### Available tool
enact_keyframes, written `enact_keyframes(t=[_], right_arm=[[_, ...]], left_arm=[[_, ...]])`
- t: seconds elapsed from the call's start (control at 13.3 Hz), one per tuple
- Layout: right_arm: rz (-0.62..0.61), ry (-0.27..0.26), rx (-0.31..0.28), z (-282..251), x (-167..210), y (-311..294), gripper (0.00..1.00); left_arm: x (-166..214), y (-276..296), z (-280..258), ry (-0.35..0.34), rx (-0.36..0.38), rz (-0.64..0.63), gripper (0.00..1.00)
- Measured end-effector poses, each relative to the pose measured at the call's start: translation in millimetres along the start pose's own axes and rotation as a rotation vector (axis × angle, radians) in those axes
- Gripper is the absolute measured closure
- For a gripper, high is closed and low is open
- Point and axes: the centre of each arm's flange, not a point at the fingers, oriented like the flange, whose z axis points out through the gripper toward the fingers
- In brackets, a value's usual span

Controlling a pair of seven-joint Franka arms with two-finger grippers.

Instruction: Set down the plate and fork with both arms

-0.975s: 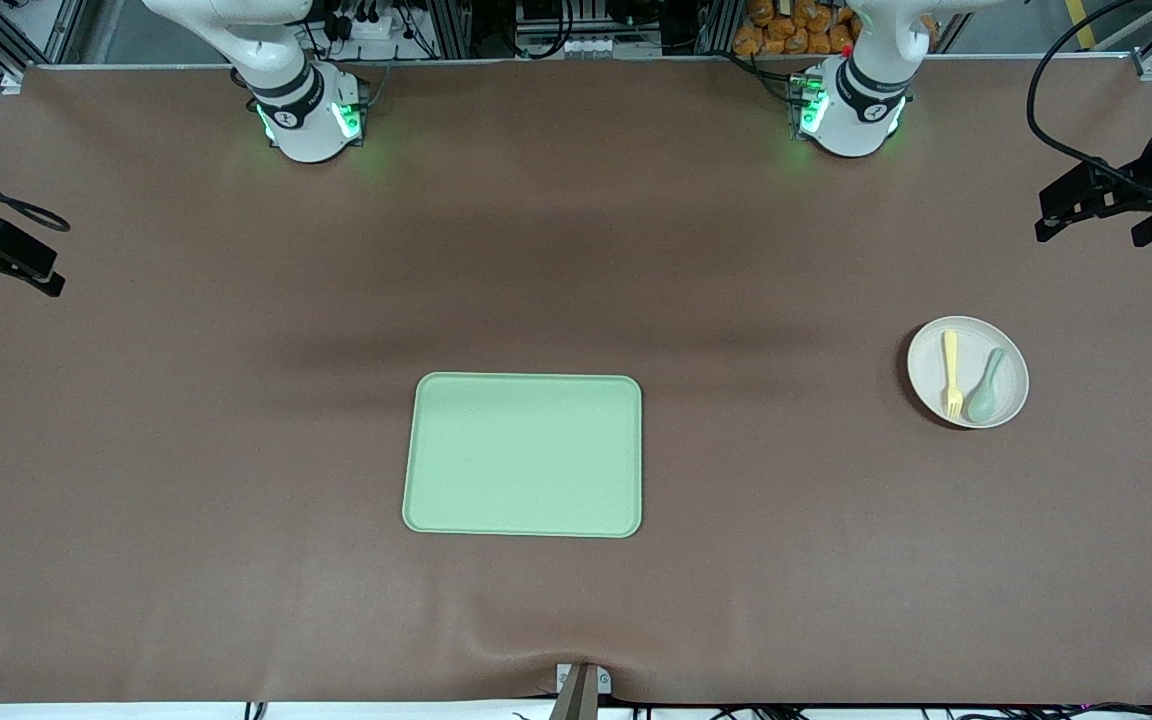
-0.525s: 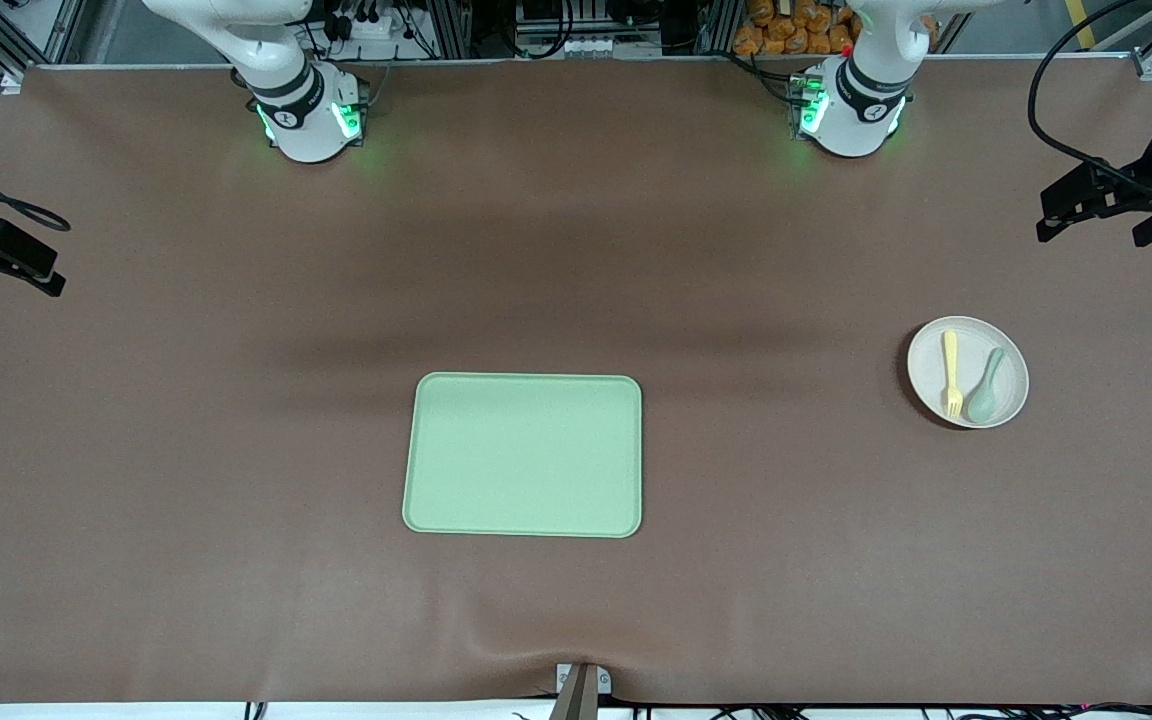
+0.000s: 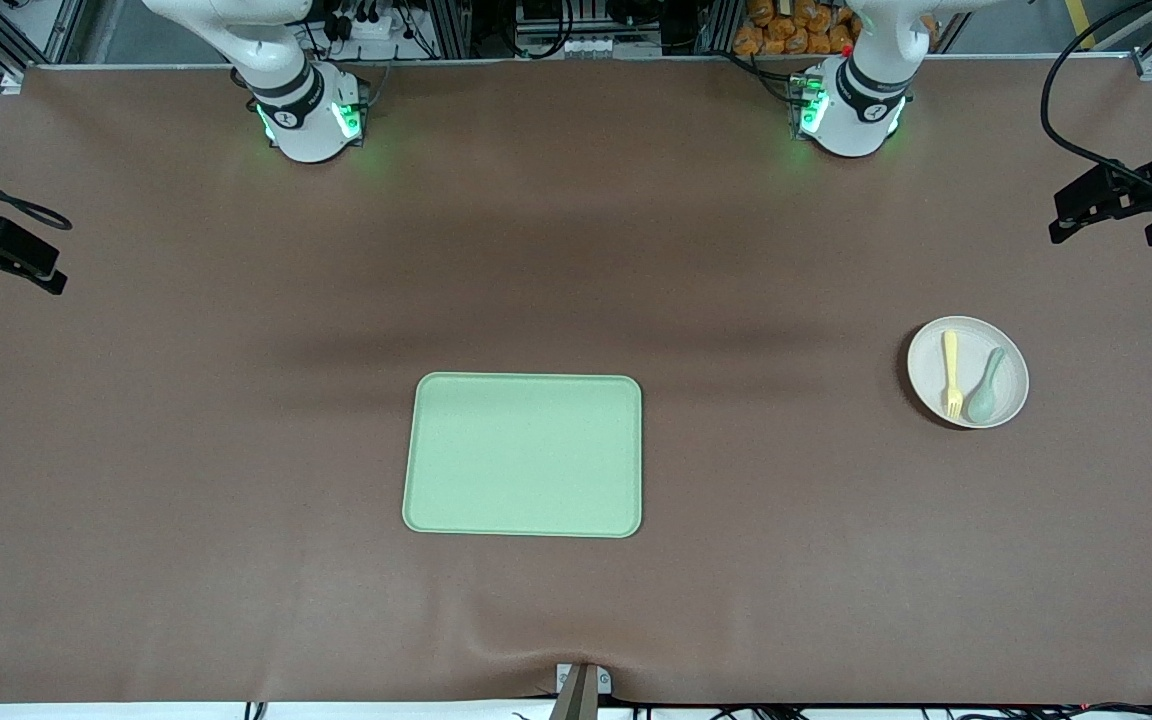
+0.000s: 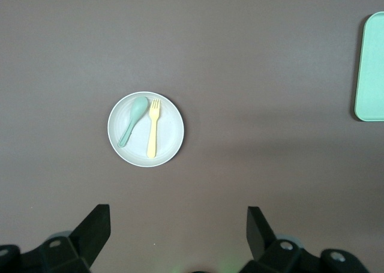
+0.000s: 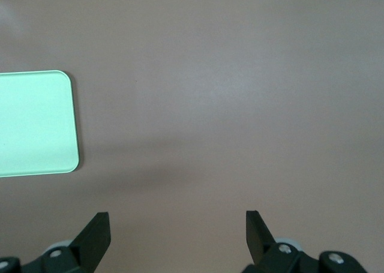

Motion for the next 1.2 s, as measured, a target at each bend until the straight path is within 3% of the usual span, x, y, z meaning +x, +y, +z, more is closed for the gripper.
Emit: enact_keyframes(t=[1.2], right_arm=[[0.0, -0.008, 0.0, 0.7, -0.8, 0.2, 0.0]], left_arm=[[2.4, 2.3, 3.1, -0.004, 0.0, 0.005, 0.0]])
